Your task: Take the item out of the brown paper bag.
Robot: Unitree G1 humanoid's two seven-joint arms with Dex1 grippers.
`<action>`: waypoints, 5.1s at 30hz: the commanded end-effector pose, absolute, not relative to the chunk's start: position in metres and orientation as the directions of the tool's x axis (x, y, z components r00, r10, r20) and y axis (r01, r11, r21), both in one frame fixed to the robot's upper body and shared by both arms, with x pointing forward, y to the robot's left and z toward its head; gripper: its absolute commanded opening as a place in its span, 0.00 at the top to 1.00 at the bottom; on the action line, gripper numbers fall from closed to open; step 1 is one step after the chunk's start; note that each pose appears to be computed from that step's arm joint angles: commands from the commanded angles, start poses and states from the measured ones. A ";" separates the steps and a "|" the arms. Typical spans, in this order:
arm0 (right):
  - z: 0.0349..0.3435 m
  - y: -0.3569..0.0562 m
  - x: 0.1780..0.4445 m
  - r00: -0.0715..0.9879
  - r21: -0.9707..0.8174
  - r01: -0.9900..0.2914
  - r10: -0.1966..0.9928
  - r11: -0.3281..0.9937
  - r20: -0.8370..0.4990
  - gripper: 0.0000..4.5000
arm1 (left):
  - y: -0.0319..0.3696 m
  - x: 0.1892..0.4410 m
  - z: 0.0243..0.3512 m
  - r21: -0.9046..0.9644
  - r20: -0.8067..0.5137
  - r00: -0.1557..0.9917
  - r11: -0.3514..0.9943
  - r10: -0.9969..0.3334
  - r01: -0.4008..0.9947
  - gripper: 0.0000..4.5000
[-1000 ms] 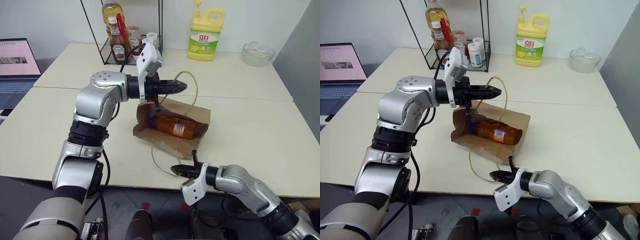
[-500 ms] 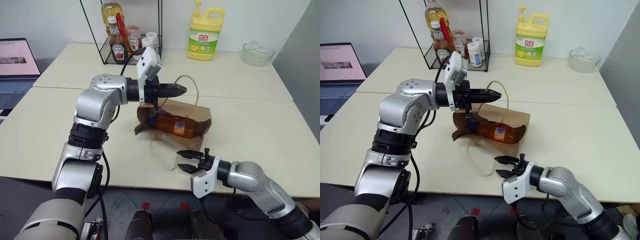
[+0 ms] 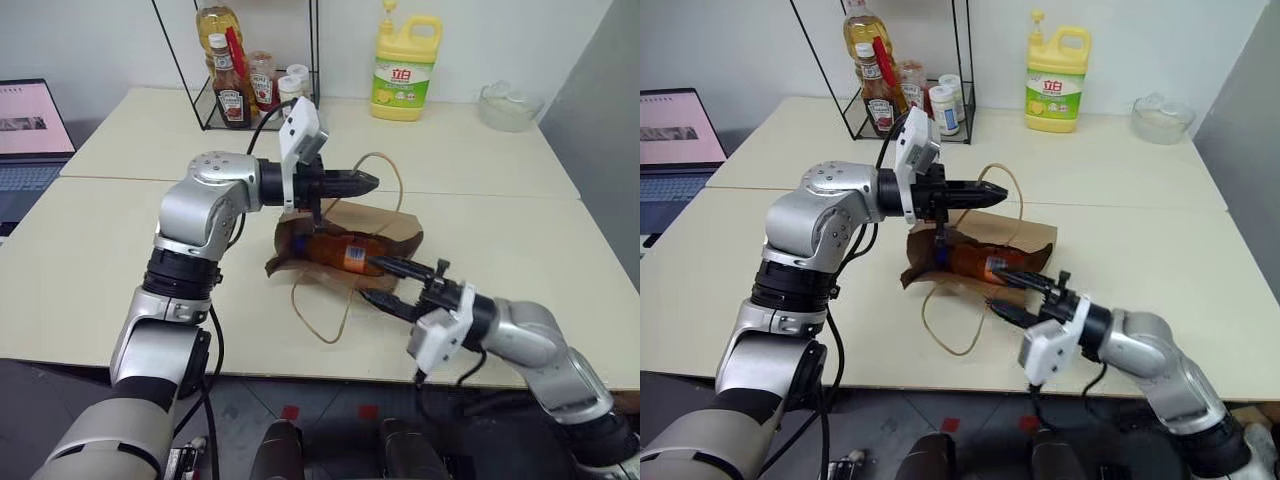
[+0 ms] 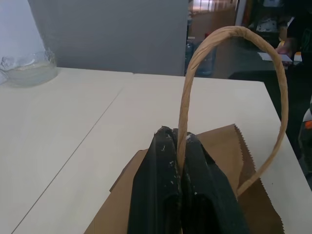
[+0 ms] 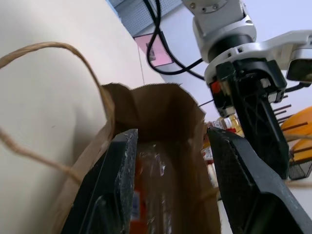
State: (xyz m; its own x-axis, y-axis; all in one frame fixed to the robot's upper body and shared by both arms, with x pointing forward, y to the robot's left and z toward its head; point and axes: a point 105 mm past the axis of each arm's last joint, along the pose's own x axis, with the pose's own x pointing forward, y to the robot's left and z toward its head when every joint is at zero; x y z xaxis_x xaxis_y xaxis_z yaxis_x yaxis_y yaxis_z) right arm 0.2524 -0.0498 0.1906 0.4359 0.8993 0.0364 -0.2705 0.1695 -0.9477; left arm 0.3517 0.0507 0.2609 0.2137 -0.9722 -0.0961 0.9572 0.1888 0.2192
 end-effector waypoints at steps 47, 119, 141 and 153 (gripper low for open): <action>0.180 0.005 0.325 0.599 -0.589 -0.718 0.760 0.371 -0.251 0.48 | 0.053 0.350 0.288 0.213 -0.060 0.161 0.145 -0.985 0.966 1.00; 0.160 0.008 0.361 0.640 -0.807 -0.590 0.609 -0.002 -0.469 0.41 | 0.058 0.354 0.279 0.218 -0.066 0.188 0.169 -0.980 0.961 1.00; 0.212 0.013 0.308 0.449 -0.756 -0.649 0.843 0.081 -0.296 0.47 | 0.059 0.360 0.278 0.228 -0.073 0.211 0.189 -0.975 0.955 1.00; 0.238 -0.001 0.272 0.295 -0.764 -0.642 0.940 0.063 -0.170 0.47 | 0.057 0.364 0.276 0.229 -0.071 0.219 0.197 -0.973 0.953 1.00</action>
